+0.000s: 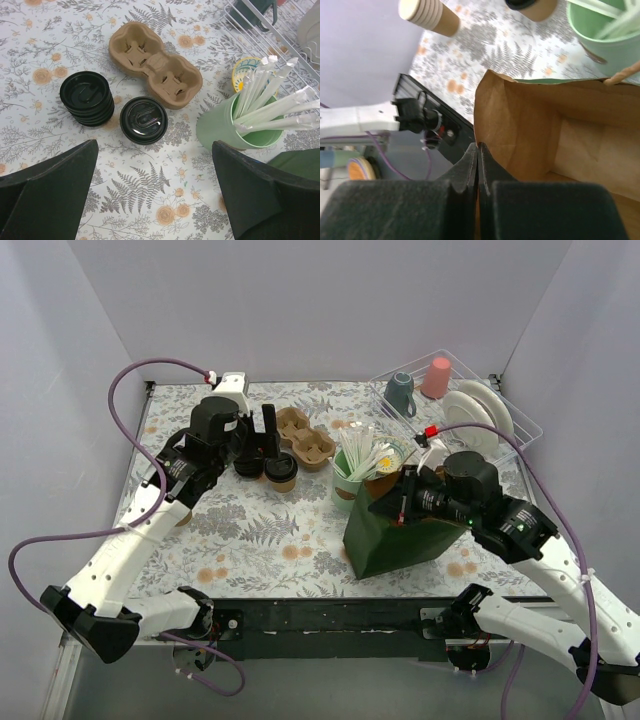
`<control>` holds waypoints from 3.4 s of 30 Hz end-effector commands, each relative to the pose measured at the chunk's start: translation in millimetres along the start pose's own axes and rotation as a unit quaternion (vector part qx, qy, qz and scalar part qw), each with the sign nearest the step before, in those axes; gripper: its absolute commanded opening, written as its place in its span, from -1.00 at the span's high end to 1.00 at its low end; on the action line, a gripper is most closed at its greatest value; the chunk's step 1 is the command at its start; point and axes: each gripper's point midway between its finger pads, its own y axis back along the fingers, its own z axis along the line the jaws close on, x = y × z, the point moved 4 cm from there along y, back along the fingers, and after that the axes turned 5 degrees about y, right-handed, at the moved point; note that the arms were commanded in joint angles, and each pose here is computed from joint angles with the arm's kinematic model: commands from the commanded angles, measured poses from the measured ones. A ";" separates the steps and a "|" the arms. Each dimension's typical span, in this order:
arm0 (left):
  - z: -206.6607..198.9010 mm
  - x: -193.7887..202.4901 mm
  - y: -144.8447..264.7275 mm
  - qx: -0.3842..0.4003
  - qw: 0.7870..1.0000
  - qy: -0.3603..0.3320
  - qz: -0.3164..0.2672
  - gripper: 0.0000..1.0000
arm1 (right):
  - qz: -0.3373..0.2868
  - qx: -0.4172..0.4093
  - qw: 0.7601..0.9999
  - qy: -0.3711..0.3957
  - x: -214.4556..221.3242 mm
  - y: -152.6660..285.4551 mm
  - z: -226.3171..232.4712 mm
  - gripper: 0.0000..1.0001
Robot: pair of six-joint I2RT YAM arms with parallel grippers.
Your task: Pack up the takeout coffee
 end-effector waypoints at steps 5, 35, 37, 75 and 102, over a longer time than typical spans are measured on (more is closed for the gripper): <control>7.7 -8.1 11.1 -0.024 1.000 0.004 -0.008 -0.96 | -0.100 -0.085 0.990 -0.053 -41.9 -16.6 44.0 0.68; -1.6 -10.3 -1.1 -0.008 1.000 -0.002 0.002 -0.96 | -0.112 0.123 0.965 0.203 -90.7 17.0 9.4 -0.02; -7.3 -12.0 -7.4 0.005 1.000 -0.010 0.005 -0.97 | -0.092 0.182 0.953 0.224 -87.0 18.7 -11.5 -0.04; -7.6 -7.0 -121.2 -0.129 0.991 0.019 0.021 -0.93 | 0.070 0.207 0.976 0.014 -7.1 -3.4 -70.4 0.95; -12.2 76.1 -239.3 -0.003 0.960 -0.225 0.167 -0.56 | -0.077 0.129 0.982 0.116 -93.5 83.6 11.7 -0.30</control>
